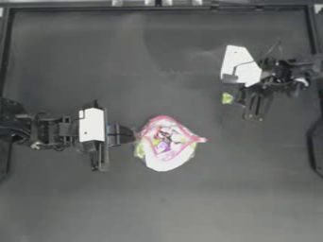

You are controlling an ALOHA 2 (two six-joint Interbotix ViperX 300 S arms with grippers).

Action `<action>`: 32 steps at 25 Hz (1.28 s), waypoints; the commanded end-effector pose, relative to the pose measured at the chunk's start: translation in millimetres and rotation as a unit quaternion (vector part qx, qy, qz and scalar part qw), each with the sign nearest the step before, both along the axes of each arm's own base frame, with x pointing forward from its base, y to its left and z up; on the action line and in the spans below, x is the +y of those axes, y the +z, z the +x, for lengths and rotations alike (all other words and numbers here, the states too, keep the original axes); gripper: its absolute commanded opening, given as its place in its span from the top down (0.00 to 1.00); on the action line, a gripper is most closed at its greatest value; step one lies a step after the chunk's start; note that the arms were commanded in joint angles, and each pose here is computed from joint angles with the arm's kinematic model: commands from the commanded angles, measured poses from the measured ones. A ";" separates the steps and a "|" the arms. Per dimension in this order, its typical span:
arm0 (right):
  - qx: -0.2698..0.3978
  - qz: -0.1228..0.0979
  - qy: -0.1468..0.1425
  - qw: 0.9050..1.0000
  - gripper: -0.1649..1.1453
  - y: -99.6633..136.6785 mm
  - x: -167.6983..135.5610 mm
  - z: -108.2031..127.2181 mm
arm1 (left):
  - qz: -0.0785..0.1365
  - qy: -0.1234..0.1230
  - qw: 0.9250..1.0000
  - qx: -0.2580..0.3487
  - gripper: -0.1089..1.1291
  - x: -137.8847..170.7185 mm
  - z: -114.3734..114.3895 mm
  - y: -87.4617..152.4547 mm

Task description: Put candy in bag

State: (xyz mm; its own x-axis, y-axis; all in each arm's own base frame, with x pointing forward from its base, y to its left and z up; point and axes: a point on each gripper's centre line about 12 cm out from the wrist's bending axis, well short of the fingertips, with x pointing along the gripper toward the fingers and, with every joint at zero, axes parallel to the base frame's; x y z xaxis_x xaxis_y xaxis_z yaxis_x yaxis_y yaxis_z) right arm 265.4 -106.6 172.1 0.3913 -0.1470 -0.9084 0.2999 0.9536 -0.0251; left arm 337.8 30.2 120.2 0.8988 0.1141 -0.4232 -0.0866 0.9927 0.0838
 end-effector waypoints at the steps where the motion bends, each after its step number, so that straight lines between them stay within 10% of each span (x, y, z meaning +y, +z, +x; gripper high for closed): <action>1: -0.056 -0.013 0.015 0.998 0.72 38.0 9.6 11.3 | 0.003 -0.001 1.000 -0.023 0.87 -0.1 5.0 12.9; 15: -0.160 -0.005 0.087 0.983 0.73 95.6 57.2 59.5 | 0.003 -0.001 1.000 -0.023 0.87 -0.1 5.0 12.9; 32: -0.142 -0.001 0.129 0.981 0.73 59.4 77.3 130.6 | 0.002 -0.008 1.000 -0.022 0.87 -4.9 4.9 12.4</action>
